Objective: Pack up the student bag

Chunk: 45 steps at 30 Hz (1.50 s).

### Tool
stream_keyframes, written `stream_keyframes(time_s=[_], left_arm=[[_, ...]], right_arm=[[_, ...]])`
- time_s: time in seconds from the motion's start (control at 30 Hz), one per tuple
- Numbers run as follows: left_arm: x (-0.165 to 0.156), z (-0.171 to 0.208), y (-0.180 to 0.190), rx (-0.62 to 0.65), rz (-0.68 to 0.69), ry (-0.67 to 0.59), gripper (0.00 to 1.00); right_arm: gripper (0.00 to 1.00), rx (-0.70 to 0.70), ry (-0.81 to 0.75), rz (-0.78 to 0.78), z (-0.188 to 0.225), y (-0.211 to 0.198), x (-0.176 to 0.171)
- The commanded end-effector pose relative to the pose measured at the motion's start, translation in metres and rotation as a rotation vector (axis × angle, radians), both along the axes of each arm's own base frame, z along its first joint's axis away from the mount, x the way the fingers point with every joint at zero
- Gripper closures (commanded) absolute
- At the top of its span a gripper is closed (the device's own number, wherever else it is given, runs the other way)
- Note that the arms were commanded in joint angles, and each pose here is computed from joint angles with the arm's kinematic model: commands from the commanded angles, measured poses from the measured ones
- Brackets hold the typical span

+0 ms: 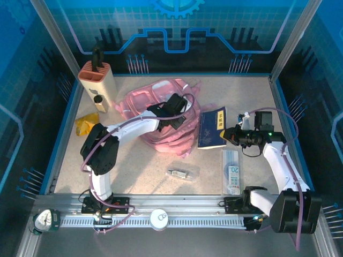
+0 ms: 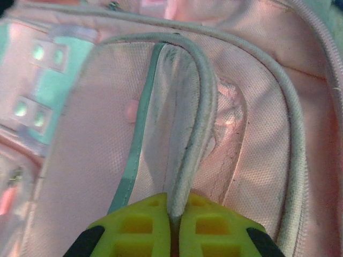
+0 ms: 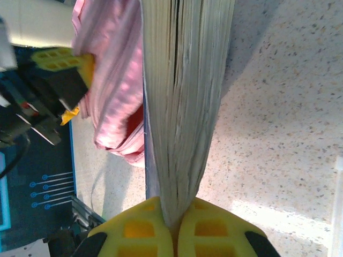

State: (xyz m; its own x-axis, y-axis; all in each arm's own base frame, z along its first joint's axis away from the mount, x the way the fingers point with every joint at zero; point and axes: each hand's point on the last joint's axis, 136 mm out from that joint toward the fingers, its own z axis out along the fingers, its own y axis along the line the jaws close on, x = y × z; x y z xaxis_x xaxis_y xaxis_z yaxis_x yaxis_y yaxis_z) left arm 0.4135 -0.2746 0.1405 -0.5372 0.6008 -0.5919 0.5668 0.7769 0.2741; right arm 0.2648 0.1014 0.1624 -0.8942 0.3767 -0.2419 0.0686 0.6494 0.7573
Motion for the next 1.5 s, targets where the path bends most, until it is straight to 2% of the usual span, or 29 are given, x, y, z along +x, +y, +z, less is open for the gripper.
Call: stream_keyframes(time_s=[0.0,0.17,0.3,0.63,0.73,0.77,0.87,1.0,1.23,1.33,1.47], left_arm=[[0.021,0.074,0.02,-0.033,0.028,-0.152,1.0],[0.03,0.113,0.036,-0.066,0.05,-0.22,1.0],[0.03,0.139,0.043,-0.1,0.043,-0.266,1.0],[0.029,0.161,0.045,-0.179,0.058,-0.289,1.0],[0.029,0.164,0.043,-0.199,0.063,-0.296,1.0],[0.028,0.165,0.042,-0.206,0.061,-0.295,1.0],[0.029,0.164,0.043,-0.207,0.068,-0.294,1.0],[0.029,0.164,0.047,-0.213,0.083,-0.289,1.0],[0.026,0.161,0.047,-0.252,0.099,-0.277,1.0],[0.024,0.161,0.044,-0.271,0.091,-0.275,1.0],[0.024,0.161,0.042,-0.28,0.087,-0.267,1.0]], right_arm=[[1.0,0.078,-0.029,0.047,0.014,0.02,0.005],[1.0,0.105,-0.007,0.07,0.011,0.043,0.017],[1.0,0.147,-0.021,0.125,0.012,0.08,0.033],[0.99,0.161,-0.107,0.21,0.004,0.167,0.098],[0.97,0.112,-0.095,0.201,-0.019,0.178,0.126],[0.96,0.106,-0.091,0.198,-0.026,0.18,0.134],[0.81,0.039,-0.103,0.174,-0.043,0.179,0.153],[0.58,-0.017,-0.089,0.21,-0.051,0.178,0.144],[0.44,-0.272,-0.075,0.249,-0.07,0.154,0.097],[0.45,-0.326,-0.04,0.285,-0.089,0.155,0.081],[0.63,-0.299,-0.042,0.296,-0.099,0.167,0.079]])
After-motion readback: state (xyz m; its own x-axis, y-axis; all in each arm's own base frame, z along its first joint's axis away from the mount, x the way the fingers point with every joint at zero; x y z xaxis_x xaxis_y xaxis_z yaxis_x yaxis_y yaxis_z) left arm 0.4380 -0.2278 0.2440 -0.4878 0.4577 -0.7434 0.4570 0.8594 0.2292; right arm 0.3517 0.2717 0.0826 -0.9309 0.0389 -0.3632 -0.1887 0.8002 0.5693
